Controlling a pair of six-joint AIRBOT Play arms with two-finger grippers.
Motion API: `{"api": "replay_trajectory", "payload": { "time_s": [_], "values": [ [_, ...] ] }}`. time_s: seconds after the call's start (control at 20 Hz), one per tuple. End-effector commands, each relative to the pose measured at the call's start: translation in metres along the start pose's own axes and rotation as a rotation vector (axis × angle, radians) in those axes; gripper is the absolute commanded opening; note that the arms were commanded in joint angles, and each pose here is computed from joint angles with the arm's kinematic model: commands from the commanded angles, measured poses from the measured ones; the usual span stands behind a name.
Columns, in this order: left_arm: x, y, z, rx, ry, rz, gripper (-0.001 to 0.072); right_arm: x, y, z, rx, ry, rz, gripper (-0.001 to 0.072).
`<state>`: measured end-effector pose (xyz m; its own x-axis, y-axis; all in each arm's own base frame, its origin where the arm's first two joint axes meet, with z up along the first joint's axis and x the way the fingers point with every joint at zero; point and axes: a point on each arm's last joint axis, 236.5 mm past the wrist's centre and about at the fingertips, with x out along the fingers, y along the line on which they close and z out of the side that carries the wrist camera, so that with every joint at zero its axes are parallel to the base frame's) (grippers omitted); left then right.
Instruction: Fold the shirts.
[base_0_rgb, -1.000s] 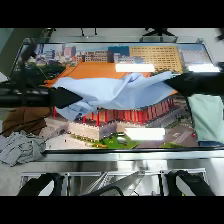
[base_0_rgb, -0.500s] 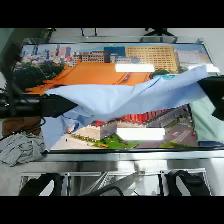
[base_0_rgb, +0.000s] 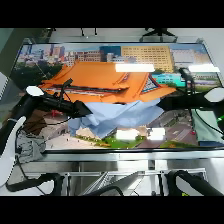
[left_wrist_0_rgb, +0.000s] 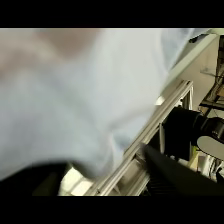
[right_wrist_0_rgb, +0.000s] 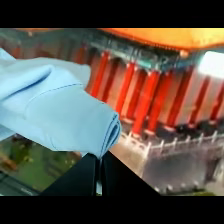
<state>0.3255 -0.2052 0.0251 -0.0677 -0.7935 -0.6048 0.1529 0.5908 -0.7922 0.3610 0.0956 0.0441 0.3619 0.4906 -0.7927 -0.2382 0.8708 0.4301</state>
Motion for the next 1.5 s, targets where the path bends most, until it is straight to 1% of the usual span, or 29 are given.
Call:
{"api": "replay_trajectory", "payload": {
  "time_s": [0.0,0.1,0.2,0.3,0.4,0.55,0.65,0.75,0.85,1.05,1.1,1.15,1.2,1.35,1.4,1.45],
  "values": [
    [0.01,0.051,0.038,-0.034,-0.007,0.011,0.0706,0.058,-0.039,-0.018,0.095,0.083,-0.017,0.0014],
    [-0.01,0.062,0.06,-0.037,-0.033,0.001,0.0706,0.068,-0.053,-0.016,0.11,0.077,-0.044,0.0014],
    [-0.036,0.07,0.06,-0.065,-0.007,0.0,0.0706,0.065,-0.06,-0.013,0.118,0.062,-0.057,0.0014],
    [-0.052,0.083,0.04,-0.112,0.049,0.057,0.0706,0.063,-0.063,-0.012,0.12,0.059,-0.062,0.0014],
    [-0.049,0.084,0.008,-0.147,0.099,0.084,0.0706,0.062,-0.065,-0.012,0.122,0.058,-0.066,0.0015],
    [-0.024,0.07,-0.046,-0.189,0.168,0.066,0.0705,0.062,-0.065,-0.012,0.123,0.058,-0.066,0.0014],
    [0.001,0.073,-0.071,-0.206,0.155,0.1,0.0706,0.062,-0.065,-0.012,0.122,0.059,-0.065,0.0015],
    [0.028,0.084,-0.08,-0.208,0.103,0.156,0.0705,0.063,-0.063,-0.012,0.122,0.058,-0.062,0.0015],
    [0.052,0.087,-0.08,-0.211,0.065,0.171,0.0705,0.063,-0.063,-0.013,0.123,0.061,-0.06,0.0015],
    [0.085,0.096,-0.073,-0.18,0.079,0.216,0.0704,0.062,-0.06,-0.018,0.119,0.082,-0.05,0.0015],
    [0.091,0.098,-0.068,-0.175,0.083,0.221,0.067,0.062,-0.06,-0.018,0.119,0.082,-0.05,0.0014],
    [0.095,0.099,-0.062,-0.167,0.087,0.223,0.0497,0.062,-0.06,-0.018,0.12,0.082,-0.049,0.0014],
    [0.097,0.099,-0.056,-0.159,0.088,0.225,0.0375,0.062,-0.06,-0.018,0.12,0.084,-0.048,0.0015],
    [0.09,0.089,-0.027,-0.106,0.037,0.224,0.0042,0.061,-0.055,-0.026,0.102,0.12,-0.028,0.0014],
    [0.084,0.082,-0.018,-0.083,0.01,0.221,0.0015,0.06,-0.053,-0.029,0.102,0.133,-0.021,0.0014],
    [0.076,0.07,-0.007,-0.049,-0.021,0.217,0.0015,0.057,-0.05,-0.03,0.094,0.135,-0.016,0.0014]
  ]
}}
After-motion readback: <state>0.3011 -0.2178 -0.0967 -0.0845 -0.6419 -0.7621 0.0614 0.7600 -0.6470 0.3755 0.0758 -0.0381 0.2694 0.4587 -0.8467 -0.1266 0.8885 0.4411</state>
